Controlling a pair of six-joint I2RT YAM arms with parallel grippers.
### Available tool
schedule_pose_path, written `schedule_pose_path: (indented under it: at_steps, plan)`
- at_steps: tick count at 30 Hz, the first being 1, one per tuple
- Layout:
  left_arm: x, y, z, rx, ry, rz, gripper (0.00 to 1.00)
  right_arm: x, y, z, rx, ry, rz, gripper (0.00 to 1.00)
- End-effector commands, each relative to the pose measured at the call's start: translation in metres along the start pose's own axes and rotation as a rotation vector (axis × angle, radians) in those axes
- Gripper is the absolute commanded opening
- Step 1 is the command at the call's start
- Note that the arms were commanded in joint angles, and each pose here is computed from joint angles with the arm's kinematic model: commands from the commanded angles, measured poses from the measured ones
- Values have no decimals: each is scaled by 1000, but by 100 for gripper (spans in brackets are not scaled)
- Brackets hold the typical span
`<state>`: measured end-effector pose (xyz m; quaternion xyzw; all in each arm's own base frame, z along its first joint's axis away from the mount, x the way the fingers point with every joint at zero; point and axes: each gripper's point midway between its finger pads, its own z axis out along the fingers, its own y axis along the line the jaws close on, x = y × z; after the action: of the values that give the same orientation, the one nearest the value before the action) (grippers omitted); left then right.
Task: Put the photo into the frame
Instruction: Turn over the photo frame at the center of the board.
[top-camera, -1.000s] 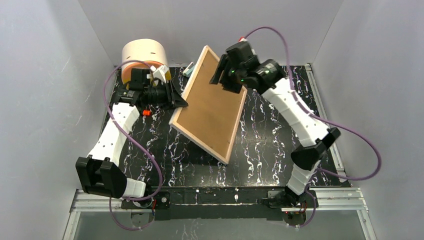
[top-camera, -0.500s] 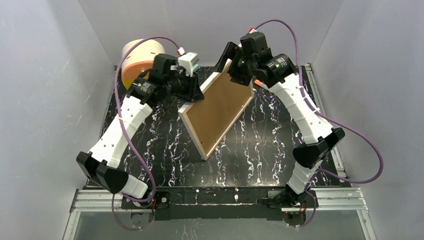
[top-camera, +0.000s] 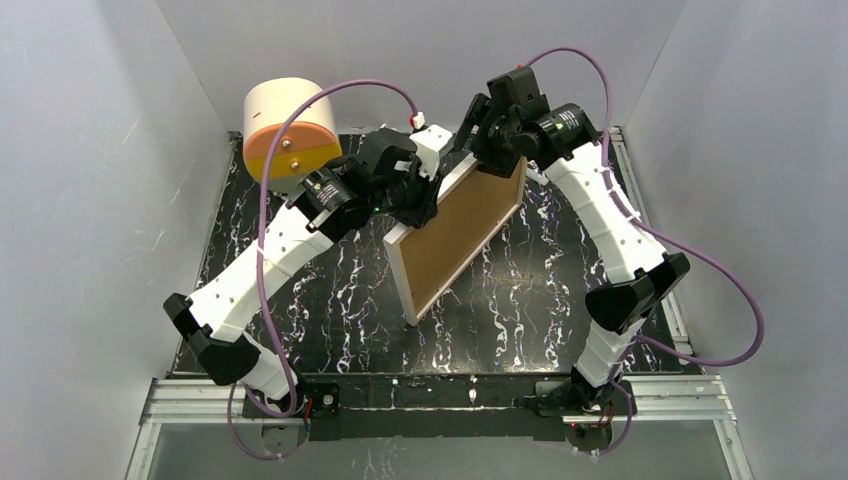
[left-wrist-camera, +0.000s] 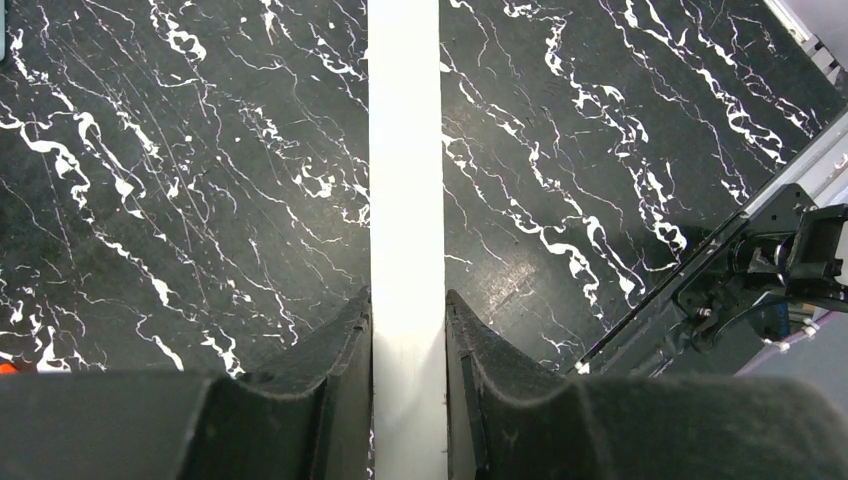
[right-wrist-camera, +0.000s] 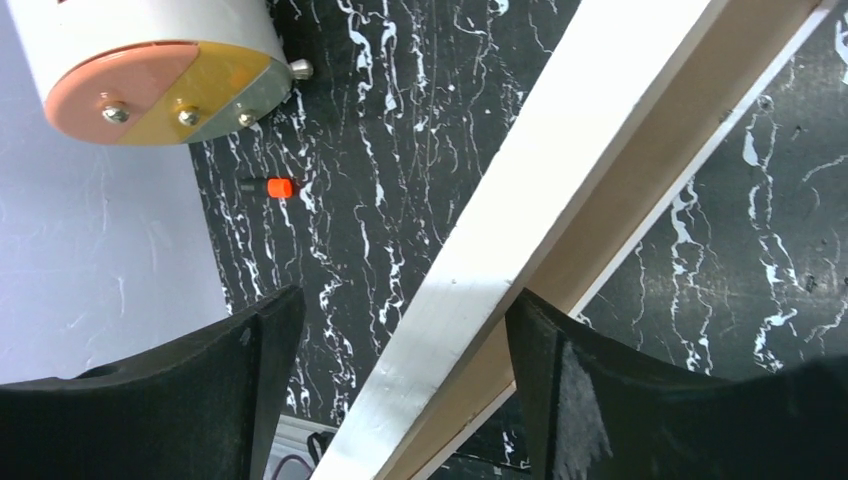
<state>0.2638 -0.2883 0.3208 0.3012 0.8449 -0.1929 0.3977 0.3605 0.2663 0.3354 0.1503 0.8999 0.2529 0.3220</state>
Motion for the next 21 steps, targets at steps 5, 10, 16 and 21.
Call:
schedule_pose_path:
  at_steps: [5,10,16,21]
  plan:
    - [3,-6,-15,6,11,70,4,3,-28,-36,80,23,33,66]
    - [-3,-24,-20,105,-30,67,13,16,-42,-33,99,118,55,55]
    - [-5,-41,-22,209,-71,67,28,15,-52,-38,103,150,58,55]
    - [-14,-55,-28,282,-126,50,58,23,-60,-41,104,201,49,56]
